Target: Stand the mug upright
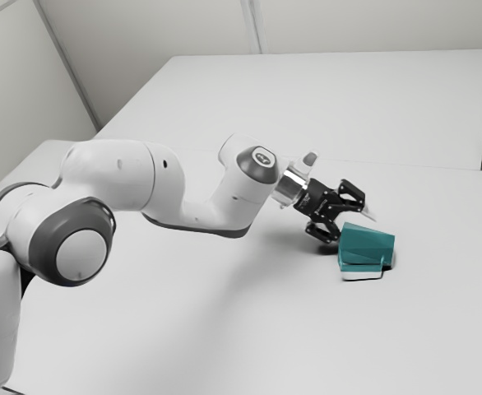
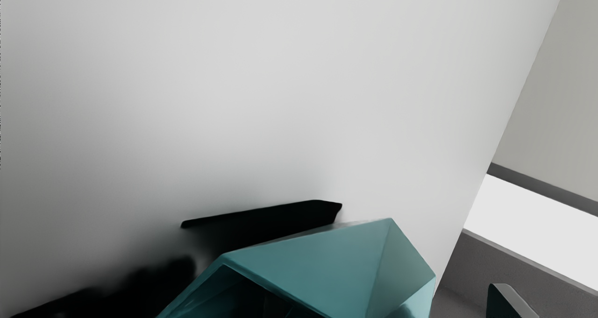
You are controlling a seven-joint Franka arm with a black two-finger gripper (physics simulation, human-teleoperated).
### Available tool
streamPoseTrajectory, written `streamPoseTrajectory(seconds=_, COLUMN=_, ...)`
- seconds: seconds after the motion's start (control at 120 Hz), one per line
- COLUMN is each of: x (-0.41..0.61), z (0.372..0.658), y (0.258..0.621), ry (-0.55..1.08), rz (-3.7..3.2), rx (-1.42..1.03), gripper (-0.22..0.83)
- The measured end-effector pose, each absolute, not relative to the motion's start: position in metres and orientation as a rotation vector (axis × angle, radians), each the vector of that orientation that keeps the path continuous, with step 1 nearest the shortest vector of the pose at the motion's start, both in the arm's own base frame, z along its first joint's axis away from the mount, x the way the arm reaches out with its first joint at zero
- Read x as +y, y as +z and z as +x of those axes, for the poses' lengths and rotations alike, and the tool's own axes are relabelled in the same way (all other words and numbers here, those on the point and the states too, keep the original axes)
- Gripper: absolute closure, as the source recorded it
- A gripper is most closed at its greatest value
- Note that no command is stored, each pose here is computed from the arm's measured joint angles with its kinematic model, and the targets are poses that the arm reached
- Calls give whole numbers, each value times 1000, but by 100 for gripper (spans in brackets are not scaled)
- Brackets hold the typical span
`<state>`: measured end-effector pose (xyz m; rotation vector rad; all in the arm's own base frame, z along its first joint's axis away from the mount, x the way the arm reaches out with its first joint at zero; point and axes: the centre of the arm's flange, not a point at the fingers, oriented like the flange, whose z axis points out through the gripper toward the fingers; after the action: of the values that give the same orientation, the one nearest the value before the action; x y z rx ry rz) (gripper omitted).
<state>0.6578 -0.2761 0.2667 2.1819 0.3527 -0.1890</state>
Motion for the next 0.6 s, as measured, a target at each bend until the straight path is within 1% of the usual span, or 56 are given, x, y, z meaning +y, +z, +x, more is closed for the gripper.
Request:
streamPoseTrajectory(seconds=0.05, x=-277, z=658, y=266, ry=-190, rz=2181, rx=359, gripper=35)
streamPoseTrajectory(seconds=0.092, x=-278, z=657, y=267, ry=-191, rz=2180, rx=362, gripper=45)
streamPoseTrajectory(seconds=0.142, x=-280, z=657, y=267, ry=-193, rz=2176, rx=369, gripper=53)
streamPoseTrajectory(seconds=0.183, x=-280, z=657, y=267, ry=-192, rz=2173, rx=374, gripper=58)
streamPoseTrajectory(seconds=0.317, x=-284, z=662, y=278, ry=-174, rz=2162, rx=376, gripper=69)
streamPoseTrajectory(seconds=0.383, x=-287, z=665, y=285, ry=-162, rz=2158, rx=368, gripper=72)
streamPoseTrajectory(seconds=0.542, x=-294, z=664, y=292, ry=-159, rz=2163, rx=363, gripper=75)
streamPoseTrajectory(seconds=0.6, x=-293, z=664, y=309, ry=-132, rz=2190, rx=336, gripper=76)
